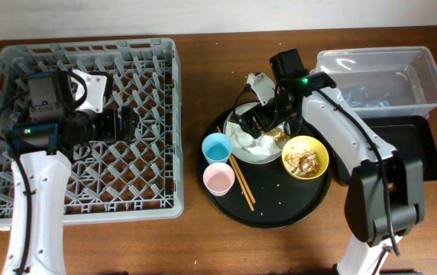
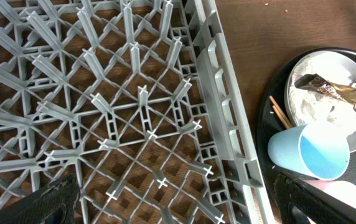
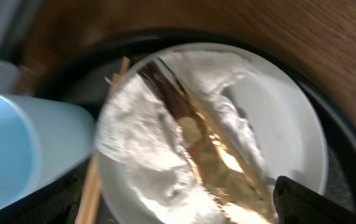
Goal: Sort waste into correct bins and load items into the dishwasher rack
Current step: 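Grasp the white tissue from the plate with right gripper, drop into clear bin, then grasp the gold wrapper with right gripper and drop it into clear bin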
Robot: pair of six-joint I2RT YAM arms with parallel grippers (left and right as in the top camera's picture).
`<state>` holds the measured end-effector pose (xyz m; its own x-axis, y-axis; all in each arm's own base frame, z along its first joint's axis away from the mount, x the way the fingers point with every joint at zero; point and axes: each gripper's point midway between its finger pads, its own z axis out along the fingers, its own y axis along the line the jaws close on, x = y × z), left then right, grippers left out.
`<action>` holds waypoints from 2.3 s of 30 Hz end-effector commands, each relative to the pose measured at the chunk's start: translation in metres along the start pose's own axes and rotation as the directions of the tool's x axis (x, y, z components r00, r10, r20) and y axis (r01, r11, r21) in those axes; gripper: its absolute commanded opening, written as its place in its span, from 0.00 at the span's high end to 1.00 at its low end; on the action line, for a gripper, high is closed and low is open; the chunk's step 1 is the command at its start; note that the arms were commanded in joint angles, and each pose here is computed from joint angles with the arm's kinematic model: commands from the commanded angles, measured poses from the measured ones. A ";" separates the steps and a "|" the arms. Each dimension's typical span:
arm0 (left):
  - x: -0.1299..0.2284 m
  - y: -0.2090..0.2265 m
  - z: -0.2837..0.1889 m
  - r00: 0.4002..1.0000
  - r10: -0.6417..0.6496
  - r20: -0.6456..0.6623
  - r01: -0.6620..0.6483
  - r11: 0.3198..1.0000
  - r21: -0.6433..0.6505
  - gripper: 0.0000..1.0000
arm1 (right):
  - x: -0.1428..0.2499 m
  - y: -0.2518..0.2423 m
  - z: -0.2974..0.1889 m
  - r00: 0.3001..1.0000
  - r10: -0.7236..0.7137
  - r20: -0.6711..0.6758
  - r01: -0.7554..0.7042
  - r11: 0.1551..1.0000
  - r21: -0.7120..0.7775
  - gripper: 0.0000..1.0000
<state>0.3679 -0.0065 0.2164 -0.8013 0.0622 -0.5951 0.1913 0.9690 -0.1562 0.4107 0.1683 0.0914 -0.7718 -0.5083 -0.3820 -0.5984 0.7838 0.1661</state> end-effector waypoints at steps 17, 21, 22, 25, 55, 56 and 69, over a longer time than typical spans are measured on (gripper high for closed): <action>-0.005 0.001 -0.002 1.000 0.019 0.008 -0.019 1.000 -0.008 0.01 | -0.013 -0.036 -0.008 0.982 0.112 -0.150 -0.066 0.957 0.281 0.96; -0.005 0.001 -0.002 1.000 0.019 0.006 -0.019 1.000 -0.009 0.01 | -0.068 -0.055 -0.116 0.984 0.169 0.058 -0.179 0.926 0.333 0.96; -0.004 0.001 -0.002 1.000 0.018 0.006 -0.018 1.000 -0.009 0.01 | -0.067 -0.073 -0.138 0.969 0.225 0.104 -0.247 0.906 0.345 0.96; -0.004 0.001 -0.002 1.000 0.018 0.004 -0.018 1.000 -0.008 0.01 | -0.049 -0.115 -0.165 0.922 0.349 0.168 -0.387 0.846 0.367 0.96; 0.002 0.000 -0.002 1.000 0.010 -0.020 -0.010 1.000 -0.004 0.01 | 0.000 -0.082 0.021 0.685 0.727 -0.049 -0.599 0.600 0.529 0.60; 0.002 0.000 -0.002 1.000 0.010 -0.020 -0.010 1.000 -0.004 0.01 | 0.004 -0.084 0.023 0.685 0.727 -0.049 -0.594 0.596 0.541 0.60; 0.002 0.002 -0.002 1.000 0.010 -0.022 -0.010 1.000 -0.011 0.01 | 0.026 -0.095 0.065 0.683 0.729 -0.050 -0.592 0.592 0.548 0.96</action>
<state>0.3621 -0.0058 0.2104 -0.8224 0.0628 -0.5655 0.1835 0.9701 -0.1591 0.4665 0.1092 0.0134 -0.9751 0.1924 -0.1107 0.2082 0.9656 -0.1557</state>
